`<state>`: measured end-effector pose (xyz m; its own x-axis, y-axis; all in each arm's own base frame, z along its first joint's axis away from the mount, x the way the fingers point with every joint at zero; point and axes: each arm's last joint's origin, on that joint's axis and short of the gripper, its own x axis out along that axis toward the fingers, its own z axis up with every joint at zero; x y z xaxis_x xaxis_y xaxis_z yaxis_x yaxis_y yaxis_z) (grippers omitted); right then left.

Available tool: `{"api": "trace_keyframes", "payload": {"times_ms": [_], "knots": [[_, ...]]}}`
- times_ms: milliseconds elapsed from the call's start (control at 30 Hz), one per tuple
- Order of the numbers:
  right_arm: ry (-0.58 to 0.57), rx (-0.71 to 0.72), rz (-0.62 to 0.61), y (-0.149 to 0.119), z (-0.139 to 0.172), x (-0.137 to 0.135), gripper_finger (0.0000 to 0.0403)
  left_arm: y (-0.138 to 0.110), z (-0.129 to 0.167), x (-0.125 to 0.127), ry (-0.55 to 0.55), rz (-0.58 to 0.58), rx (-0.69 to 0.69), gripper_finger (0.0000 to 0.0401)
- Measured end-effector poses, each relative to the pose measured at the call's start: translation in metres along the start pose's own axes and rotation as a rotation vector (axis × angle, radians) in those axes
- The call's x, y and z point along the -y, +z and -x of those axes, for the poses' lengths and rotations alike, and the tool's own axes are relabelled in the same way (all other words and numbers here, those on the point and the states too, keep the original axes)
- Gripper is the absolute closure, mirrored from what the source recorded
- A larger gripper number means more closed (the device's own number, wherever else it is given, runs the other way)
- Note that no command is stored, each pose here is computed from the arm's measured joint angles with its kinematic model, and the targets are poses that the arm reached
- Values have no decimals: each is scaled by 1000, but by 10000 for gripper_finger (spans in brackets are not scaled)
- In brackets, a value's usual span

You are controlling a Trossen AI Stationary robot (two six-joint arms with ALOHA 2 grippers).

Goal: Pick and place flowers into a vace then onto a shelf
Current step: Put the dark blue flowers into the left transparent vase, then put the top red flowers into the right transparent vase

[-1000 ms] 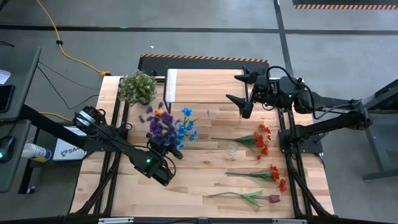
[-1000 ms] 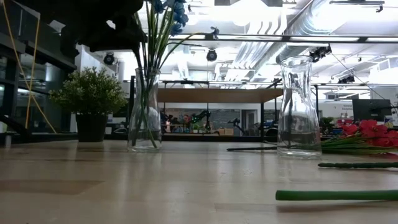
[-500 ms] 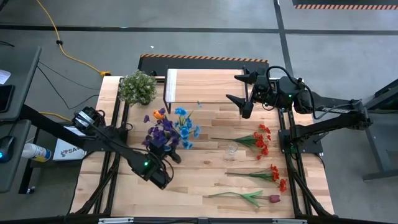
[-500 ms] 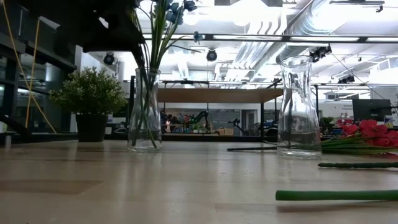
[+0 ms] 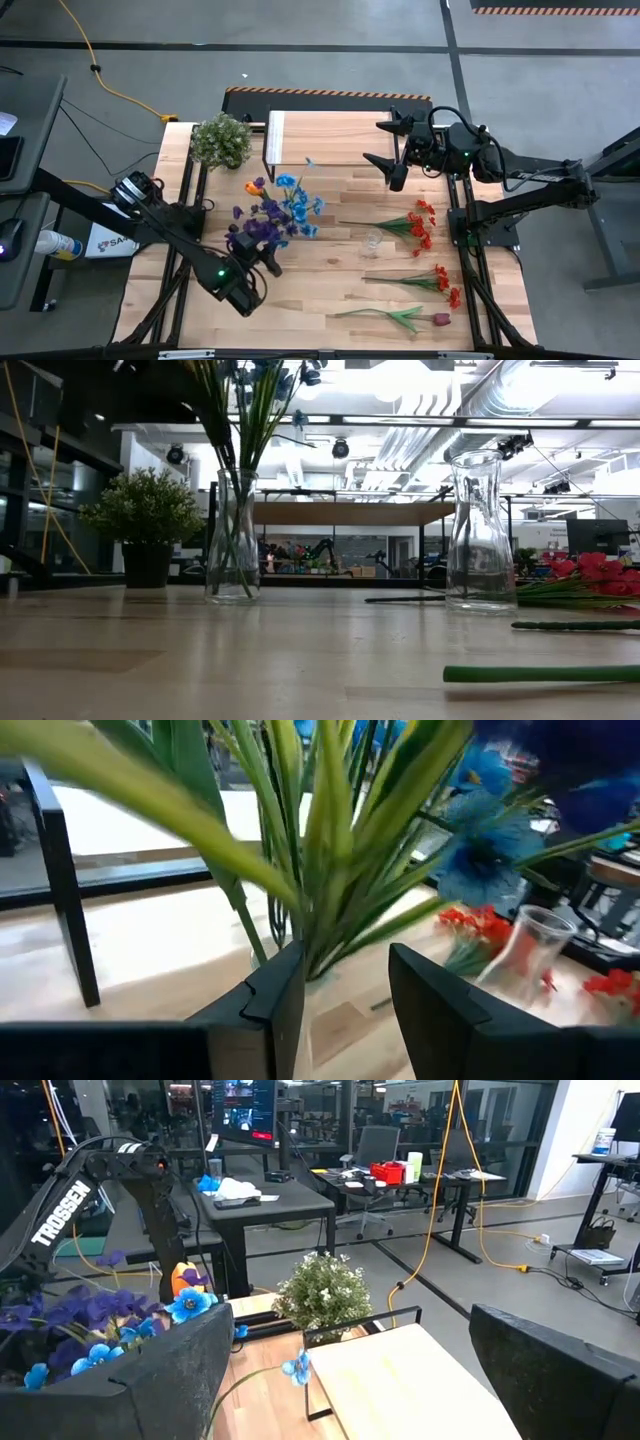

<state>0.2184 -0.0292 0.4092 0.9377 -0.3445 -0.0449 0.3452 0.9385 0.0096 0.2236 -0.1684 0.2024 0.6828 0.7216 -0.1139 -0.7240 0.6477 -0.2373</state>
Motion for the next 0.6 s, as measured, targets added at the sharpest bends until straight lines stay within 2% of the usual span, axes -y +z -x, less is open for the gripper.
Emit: {"api": "trace_keyframes", "payload": {"times_ms": [233, 600], "knots": [[0, -2, 4, 0, 0, 0, 8, 13, 17, 0, -52, -2, -96, 222], [-4, -63, 65, -6, 0, 0, 8, 34, 40, 20, -137, -21, -272, 222]]}}
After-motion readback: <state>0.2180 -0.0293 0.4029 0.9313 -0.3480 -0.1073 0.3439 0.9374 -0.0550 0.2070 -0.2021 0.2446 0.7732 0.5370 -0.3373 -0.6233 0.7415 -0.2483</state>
